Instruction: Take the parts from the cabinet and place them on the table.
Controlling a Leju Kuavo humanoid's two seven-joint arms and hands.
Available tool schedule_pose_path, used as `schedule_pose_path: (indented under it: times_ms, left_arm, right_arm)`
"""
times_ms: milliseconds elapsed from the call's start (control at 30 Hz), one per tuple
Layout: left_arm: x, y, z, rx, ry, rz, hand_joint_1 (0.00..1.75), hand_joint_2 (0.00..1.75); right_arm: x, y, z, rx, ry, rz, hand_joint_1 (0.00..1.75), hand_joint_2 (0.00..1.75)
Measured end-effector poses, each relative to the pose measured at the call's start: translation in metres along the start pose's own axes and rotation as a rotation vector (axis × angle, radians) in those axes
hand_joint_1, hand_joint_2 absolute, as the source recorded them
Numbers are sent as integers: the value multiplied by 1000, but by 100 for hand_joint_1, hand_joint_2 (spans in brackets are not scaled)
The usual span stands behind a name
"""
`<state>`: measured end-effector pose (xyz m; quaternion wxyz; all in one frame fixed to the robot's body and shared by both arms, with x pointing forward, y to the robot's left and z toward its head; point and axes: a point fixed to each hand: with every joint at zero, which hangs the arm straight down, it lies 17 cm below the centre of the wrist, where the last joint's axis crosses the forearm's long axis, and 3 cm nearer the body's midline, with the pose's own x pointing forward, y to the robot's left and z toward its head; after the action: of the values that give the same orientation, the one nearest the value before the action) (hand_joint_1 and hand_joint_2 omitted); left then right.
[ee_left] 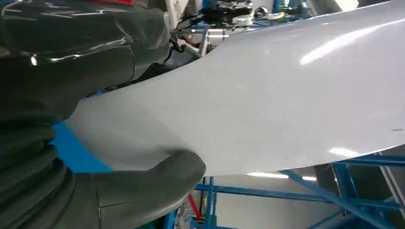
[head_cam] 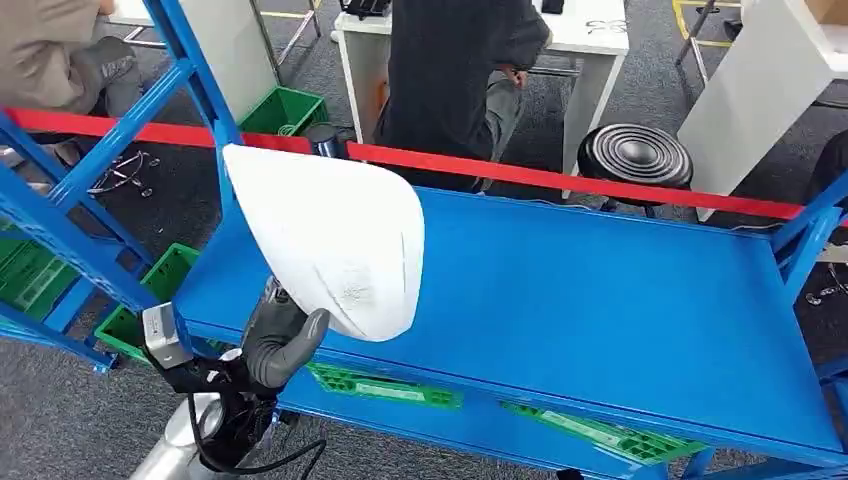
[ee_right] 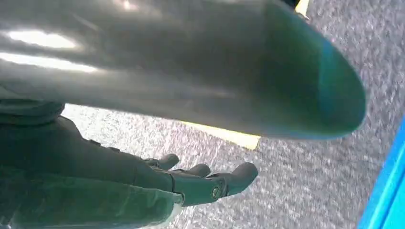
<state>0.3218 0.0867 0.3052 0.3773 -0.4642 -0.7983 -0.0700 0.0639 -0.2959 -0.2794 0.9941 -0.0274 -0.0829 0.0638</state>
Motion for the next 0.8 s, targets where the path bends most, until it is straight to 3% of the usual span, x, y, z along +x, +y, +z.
schedule_pose_path:
  times_ms: [800]
  left_arm:
    - [17,-29,5,-84,-82,-13,175,175]
  right_arm:
    - [-9,-10,0,-18,13,-1,0,0]
